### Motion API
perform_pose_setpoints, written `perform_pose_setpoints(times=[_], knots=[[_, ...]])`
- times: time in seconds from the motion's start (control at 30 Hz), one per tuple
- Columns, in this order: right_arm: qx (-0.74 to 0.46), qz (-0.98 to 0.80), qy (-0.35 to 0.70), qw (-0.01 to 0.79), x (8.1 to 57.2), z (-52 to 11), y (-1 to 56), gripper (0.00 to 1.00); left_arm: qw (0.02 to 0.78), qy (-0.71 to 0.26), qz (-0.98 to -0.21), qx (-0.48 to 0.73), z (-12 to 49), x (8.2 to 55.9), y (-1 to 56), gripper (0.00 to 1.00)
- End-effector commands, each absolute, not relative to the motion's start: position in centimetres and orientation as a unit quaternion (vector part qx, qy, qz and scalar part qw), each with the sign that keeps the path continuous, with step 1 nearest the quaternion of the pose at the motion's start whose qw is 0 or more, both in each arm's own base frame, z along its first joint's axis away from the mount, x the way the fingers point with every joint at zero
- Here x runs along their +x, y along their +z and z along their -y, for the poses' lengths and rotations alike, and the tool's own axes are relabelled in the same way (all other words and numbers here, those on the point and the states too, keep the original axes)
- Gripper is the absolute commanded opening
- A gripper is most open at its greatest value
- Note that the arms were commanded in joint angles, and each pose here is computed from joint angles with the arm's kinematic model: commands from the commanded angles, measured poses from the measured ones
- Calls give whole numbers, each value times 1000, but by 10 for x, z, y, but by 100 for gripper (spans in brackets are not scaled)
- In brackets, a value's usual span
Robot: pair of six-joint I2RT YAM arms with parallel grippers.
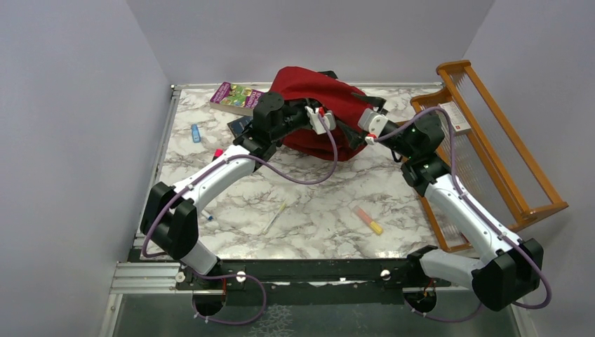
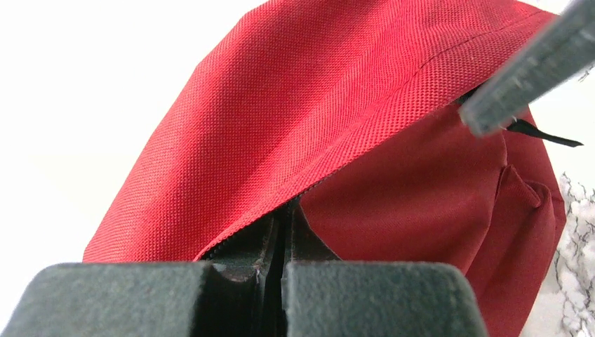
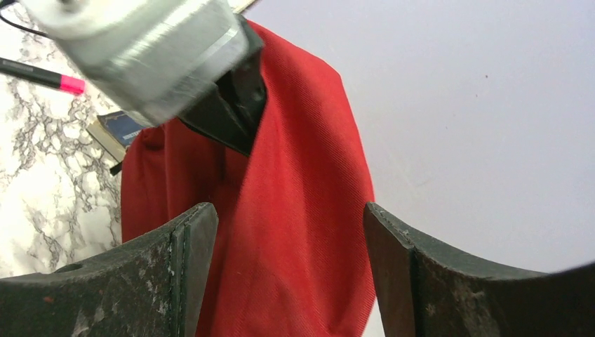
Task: Pack the student bag
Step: Adjust the student bag at the center of the board.
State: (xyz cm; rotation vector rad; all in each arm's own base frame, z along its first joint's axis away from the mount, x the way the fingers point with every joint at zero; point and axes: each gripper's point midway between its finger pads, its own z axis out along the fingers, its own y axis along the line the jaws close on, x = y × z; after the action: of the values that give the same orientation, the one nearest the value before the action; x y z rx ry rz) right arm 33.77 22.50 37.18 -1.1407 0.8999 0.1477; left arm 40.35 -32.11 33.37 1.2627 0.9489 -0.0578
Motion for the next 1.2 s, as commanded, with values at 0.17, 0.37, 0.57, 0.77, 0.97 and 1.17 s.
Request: perform_pose_setpoints(times=[0.17,0.37,0.57,0.77,0.97,1.17], knots=[[-533,-379,-11,756,349,-239,374,80,735,-50,-394,549,331,403,372,0],[-497,-386,-71,774,375,-231,386,74,733,-60,-389,555,330,395,370,0],[-466,-395,-64,789,383,-231,407,56,725,-68,-397,558,325,385,358,0],[-453,-407,-42,792,383,-232,412,44,715,-62,-419,556,314,379,340,0],[-434,-444,-24,783,394,-233,411,31,707,-68,-432,556,307,370,326,0],[-383,-496,-11,779,418,-230,420,9,709,-78,-439,547,300,359,327,0]])
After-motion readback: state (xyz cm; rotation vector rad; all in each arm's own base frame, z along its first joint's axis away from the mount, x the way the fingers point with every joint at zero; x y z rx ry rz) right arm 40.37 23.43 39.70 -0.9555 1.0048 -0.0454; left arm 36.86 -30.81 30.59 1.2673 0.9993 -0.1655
